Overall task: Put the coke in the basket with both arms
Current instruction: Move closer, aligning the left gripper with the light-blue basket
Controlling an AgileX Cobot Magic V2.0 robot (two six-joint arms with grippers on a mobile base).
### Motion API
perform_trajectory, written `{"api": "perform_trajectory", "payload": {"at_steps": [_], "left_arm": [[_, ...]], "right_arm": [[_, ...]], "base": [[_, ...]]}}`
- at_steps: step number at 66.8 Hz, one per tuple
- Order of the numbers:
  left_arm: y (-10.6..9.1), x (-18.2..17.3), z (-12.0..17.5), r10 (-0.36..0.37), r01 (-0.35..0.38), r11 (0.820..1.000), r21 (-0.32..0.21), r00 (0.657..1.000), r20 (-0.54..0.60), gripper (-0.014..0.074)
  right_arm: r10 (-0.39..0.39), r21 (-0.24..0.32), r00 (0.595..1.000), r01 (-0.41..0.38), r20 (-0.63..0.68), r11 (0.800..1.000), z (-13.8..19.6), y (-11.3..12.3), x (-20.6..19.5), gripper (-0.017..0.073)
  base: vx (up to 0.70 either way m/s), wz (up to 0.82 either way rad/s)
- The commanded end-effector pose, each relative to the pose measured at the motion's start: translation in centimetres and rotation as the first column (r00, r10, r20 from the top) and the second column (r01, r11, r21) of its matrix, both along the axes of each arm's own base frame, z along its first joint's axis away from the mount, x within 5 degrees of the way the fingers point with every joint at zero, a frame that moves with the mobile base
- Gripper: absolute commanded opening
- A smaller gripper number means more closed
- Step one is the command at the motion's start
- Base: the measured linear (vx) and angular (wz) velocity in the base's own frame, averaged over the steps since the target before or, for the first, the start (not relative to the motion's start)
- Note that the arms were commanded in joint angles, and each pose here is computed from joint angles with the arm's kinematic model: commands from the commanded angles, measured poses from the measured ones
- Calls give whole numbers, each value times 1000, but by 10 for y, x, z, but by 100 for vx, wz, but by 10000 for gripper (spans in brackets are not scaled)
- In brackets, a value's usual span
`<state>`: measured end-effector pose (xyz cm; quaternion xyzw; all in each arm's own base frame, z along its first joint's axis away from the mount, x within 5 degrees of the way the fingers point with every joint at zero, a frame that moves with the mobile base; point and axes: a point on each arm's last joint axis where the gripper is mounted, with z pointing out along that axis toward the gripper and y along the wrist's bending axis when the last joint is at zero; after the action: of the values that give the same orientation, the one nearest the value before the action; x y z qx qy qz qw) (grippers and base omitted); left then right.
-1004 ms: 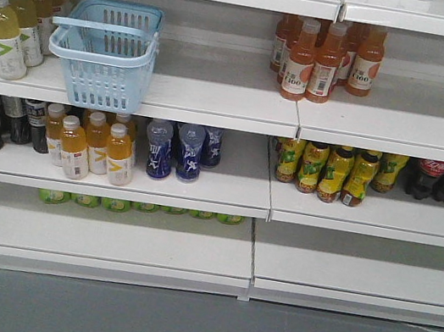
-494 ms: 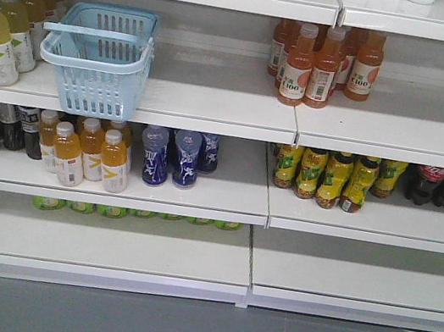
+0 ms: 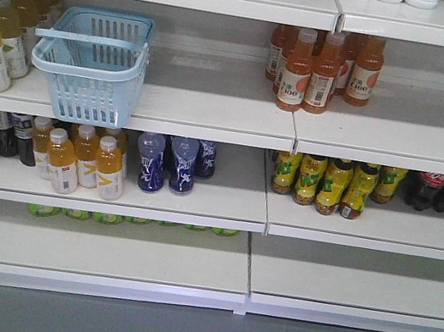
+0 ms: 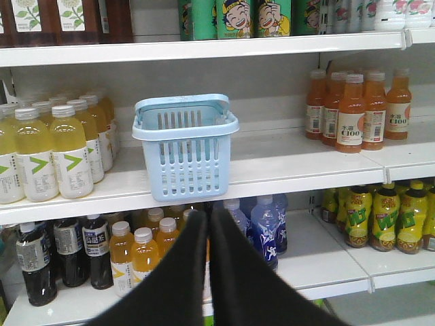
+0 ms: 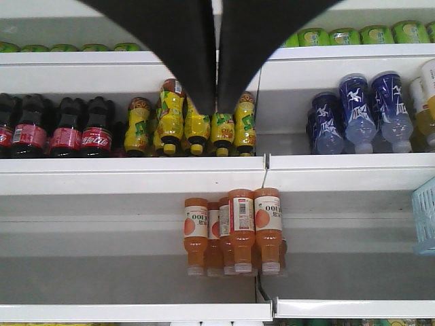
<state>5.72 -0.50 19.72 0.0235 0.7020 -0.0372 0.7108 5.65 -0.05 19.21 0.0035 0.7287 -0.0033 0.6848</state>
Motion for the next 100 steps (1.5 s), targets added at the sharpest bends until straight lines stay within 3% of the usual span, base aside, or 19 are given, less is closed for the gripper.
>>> {"api": "perform_trajectory", "payload": {"at_steps": [1,100], "left_arm": [[0,-2,7,0,1,1000,-8,995,95,-6],[0,-2,7,0,1,1000,-8,995,95,-6]], "right_arm": [[3,-8,997,-2,74,1000,3,0,0,-9],[3,-8,997,-2,74,1000,3,0,0,-9]], "base": [[5,0],[5,0]]}}
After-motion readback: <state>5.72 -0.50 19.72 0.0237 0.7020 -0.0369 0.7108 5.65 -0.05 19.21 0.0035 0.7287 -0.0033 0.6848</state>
